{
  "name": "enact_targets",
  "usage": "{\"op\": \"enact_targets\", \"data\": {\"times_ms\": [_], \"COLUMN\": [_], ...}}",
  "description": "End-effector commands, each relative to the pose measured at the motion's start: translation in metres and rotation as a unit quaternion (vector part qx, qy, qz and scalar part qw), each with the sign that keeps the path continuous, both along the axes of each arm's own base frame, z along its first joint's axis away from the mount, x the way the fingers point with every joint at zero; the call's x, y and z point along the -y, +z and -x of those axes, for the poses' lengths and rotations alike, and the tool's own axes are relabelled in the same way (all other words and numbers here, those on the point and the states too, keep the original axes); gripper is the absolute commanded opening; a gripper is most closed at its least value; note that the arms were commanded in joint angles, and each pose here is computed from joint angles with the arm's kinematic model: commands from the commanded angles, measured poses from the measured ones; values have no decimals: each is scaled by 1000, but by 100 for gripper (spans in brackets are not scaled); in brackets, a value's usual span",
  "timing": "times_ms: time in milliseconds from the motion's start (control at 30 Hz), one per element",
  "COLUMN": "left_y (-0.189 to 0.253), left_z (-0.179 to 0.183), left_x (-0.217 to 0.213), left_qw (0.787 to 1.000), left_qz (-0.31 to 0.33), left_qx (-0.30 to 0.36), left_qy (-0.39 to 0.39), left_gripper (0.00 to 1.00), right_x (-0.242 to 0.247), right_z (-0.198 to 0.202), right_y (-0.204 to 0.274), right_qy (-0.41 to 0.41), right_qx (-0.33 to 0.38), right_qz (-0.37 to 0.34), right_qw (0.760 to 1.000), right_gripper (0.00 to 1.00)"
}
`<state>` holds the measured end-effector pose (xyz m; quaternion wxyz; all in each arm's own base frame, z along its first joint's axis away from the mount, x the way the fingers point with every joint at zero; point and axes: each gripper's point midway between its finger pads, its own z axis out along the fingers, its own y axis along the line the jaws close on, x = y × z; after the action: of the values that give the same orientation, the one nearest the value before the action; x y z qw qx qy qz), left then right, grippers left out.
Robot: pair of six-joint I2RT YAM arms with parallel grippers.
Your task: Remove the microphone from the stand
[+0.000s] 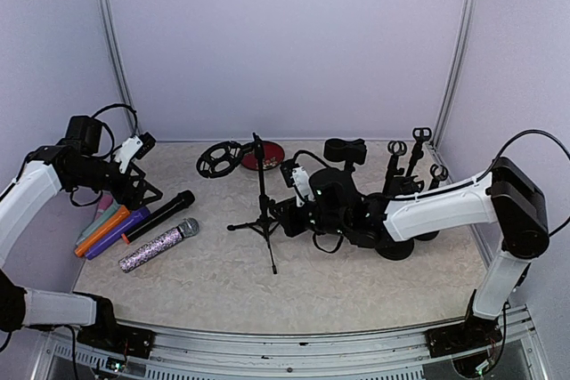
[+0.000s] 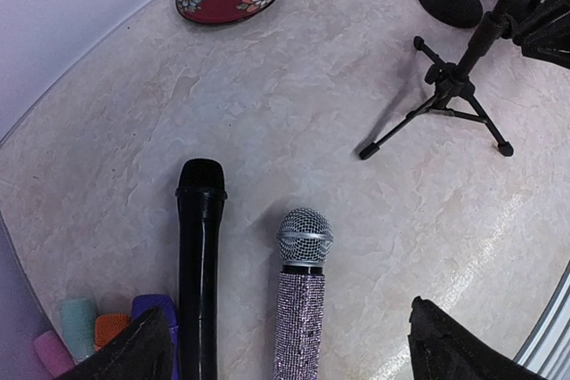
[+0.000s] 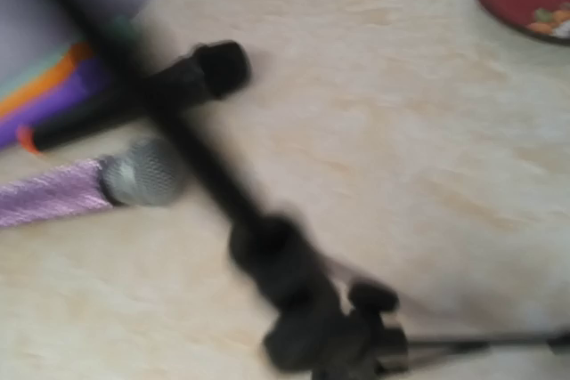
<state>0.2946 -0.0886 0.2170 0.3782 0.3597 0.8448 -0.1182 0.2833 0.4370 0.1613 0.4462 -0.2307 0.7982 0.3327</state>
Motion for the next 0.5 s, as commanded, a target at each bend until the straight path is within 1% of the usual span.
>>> {"op": "enact_targets", "data": {"times_ms": [0,133,200,233,267,300,400,467], "left_y": [-2,-2,-2,-2,-2,-2,-2,-3], "left_z": [4,3,4,4,4,5,5,6], "left_x": [5,6,7,7,7,7,7,8], "left_qw": [1000,1000,1000,1000,1000,1000,1000,1000], "left_qz": [1,1,0,0,0,0,-1,-1], "left_qx": [-7,-8,-9,-10,-11,-11,-13,-14], "left_qy": [-16,-18,-19,-18,-19,-20,-21,-22], "left_gripper": [89,89,89,89,89,88,89,88], "right_x": [17,15,14,15,16,17,20,22], "right_z": [-6,-4,-3,-2,-3,-3,-4,-3], "right_y": [-4,2,7,10,13,18,29,32], "right_qy": [-42,-53,-57,-58,-63,-61,-26,19], "right_qx": [78,129,138,138,134,127,68,17], "right_qz": [113,159,164,158,146,128,36,-27], "right_qw": [990,977,975,976,978,982,997,999], "right_gripper": [0,0,0,4,12,17,33,43]}}
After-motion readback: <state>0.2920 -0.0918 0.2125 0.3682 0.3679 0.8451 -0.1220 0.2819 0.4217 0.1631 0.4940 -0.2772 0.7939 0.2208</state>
